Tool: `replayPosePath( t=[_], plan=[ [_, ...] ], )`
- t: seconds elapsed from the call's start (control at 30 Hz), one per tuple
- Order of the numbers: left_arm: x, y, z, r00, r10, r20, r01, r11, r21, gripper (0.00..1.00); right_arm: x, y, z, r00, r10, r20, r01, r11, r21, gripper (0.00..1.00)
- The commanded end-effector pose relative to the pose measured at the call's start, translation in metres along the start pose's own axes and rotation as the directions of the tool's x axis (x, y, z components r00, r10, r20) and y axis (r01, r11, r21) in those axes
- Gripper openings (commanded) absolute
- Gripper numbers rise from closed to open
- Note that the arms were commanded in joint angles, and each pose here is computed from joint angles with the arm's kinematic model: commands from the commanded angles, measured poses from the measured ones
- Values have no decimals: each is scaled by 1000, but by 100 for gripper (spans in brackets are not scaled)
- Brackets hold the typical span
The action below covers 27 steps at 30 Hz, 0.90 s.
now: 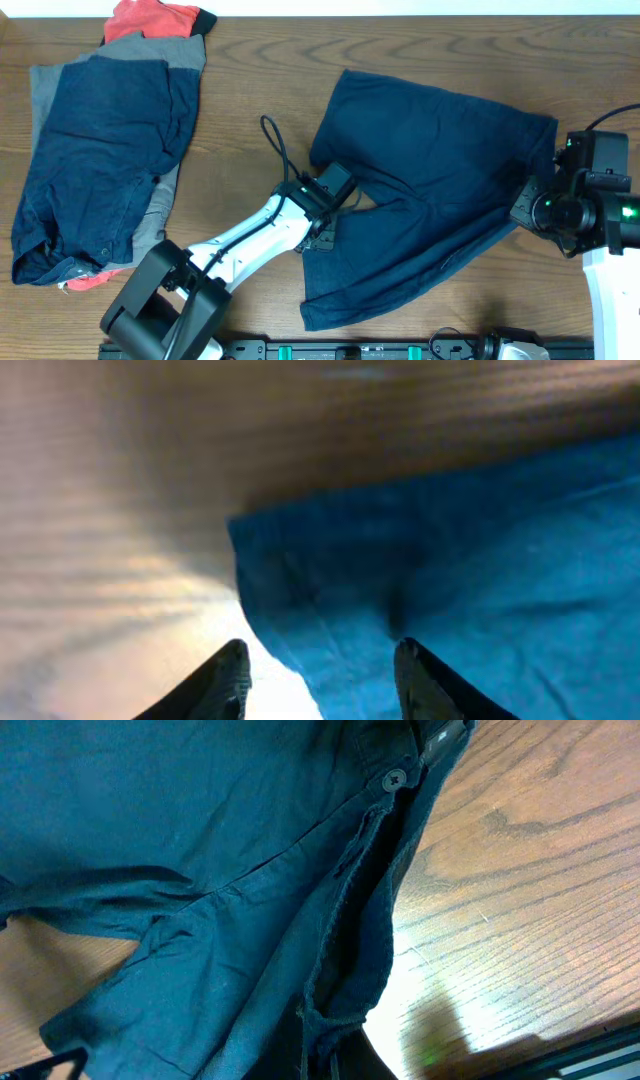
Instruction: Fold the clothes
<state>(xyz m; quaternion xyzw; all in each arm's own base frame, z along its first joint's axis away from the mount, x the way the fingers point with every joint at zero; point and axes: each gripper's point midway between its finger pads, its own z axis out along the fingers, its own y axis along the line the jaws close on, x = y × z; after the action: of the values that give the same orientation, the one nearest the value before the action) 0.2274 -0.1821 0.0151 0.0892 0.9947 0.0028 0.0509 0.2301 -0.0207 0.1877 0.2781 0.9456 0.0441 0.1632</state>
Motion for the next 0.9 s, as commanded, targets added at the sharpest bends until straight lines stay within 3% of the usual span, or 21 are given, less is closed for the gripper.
replayPosePath(
  t=[0.0, 0.13, 0.23, 0.87],
  plan=[
    [-8, 13, 5, 994, 108, 16, -107, 993, -44, 49, -4, -1, 0, 1000, -3, 4, 3, 1000, 8, 1],
    [-15, 18, 15, 994, 104, 15, -103, 994, -46, 49, -5, -1, 2, 1000, -3, -4, 3, 1000, 12, 1],
    [-14, 21, 21, 993, 119, -1, -119, 991, -53, 36, -6, 0, 5, 1000, -2, -9, 2, 1000, 14, 1],
    [-19, 16, 36, 978, 208, -4, -208, 977, -45, 26, -10, 2, 6, 1000, 0, 3, 0, 1000, 8, 1]
  ],
)
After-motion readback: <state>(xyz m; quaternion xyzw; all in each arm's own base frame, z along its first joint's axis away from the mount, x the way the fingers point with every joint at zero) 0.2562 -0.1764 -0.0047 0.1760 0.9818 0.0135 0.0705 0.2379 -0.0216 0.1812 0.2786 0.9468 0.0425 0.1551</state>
